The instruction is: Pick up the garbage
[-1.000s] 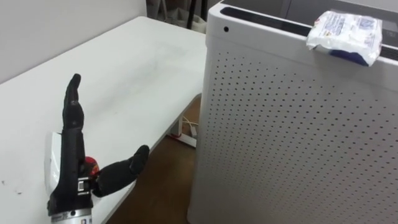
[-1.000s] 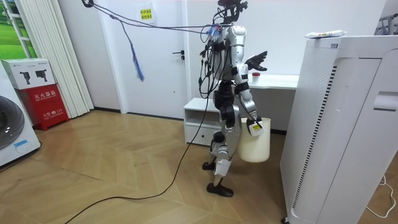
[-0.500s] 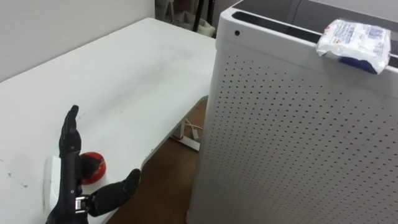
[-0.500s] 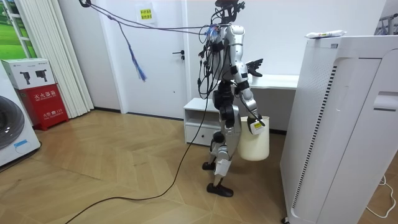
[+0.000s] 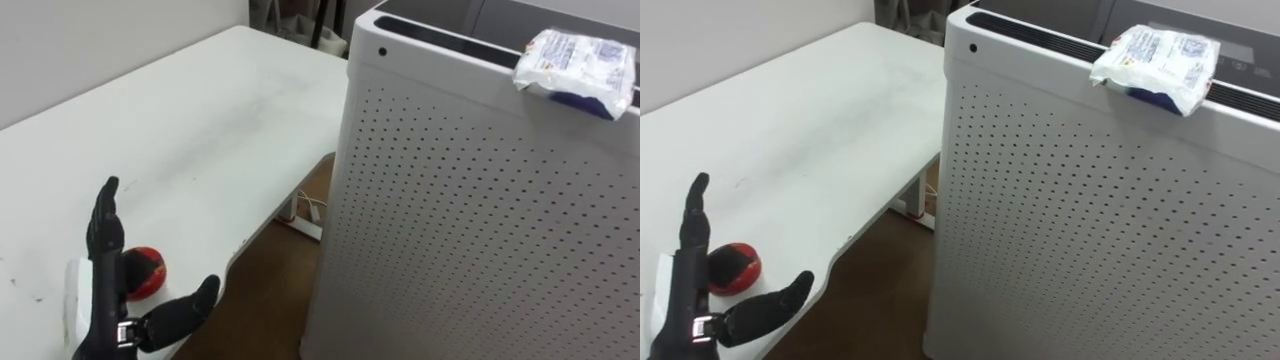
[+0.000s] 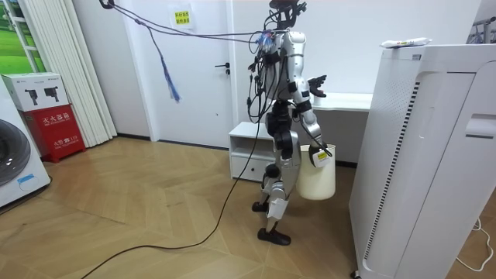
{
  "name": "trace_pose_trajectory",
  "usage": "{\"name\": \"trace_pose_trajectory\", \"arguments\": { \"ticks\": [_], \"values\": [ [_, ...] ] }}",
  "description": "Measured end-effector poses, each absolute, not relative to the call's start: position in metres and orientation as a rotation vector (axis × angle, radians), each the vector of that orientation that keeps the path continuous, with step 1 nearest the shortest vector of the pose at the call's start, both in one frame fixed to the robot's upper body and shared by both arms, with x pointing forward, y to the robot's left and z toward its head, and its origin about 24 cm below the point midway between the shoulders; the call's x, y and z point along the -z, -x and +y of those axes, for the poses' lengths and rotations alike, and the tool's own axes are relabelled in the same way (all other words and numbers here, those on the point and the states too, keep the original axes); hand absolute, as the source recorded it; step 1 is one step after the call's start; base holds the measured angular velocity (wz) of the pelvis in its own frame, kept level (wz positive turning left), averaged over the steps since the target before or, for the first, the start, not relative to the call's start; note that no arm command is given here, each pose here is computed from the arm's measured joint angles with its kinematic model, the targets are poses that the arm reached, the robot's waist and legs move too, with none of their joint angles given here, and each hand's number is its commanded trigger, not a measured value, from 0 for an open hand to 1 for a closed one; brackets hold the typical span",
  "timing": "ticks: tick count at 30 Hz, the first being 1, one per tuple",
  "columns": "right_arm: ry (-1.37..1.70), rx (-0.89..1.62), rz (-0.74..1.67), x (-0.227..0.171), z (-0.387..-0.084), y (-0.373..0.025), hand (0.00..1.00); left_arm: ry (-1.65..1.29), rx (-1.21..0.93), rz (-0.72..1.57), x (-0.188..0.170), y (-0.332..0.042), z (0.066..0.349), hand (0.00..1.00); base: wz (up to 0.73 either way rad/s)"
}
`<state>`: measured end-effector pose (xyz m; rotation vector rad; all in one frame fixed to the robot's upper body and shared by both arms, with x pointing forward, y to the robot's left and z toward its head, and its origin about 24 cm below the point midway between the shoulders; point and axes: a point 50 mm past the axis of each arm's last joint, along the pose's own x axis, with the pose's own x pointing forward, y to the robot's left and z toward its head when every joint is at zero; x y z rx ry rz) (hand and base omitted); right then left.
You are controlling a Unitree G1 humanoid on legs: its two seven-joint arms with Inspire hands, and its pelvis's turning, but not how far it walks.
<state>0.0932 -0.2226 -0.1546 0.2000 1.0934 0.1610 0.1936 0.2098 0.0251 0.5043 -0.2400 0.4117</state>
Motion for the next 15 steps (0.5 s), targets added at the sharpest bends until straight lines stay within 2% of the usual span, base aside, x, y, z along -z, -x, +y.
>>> {"name": "trace_pose_trajectory", "arguments": {
  "ticks": [15],
  "values": [
    [-0.202, -0.163, 1.087, 0.154, -0.222, -0.094, 1.0, -0.493, -0.486, -0.129, -0.004, -0.184, 0.222, 0.0, 0.0]
  ]
}}
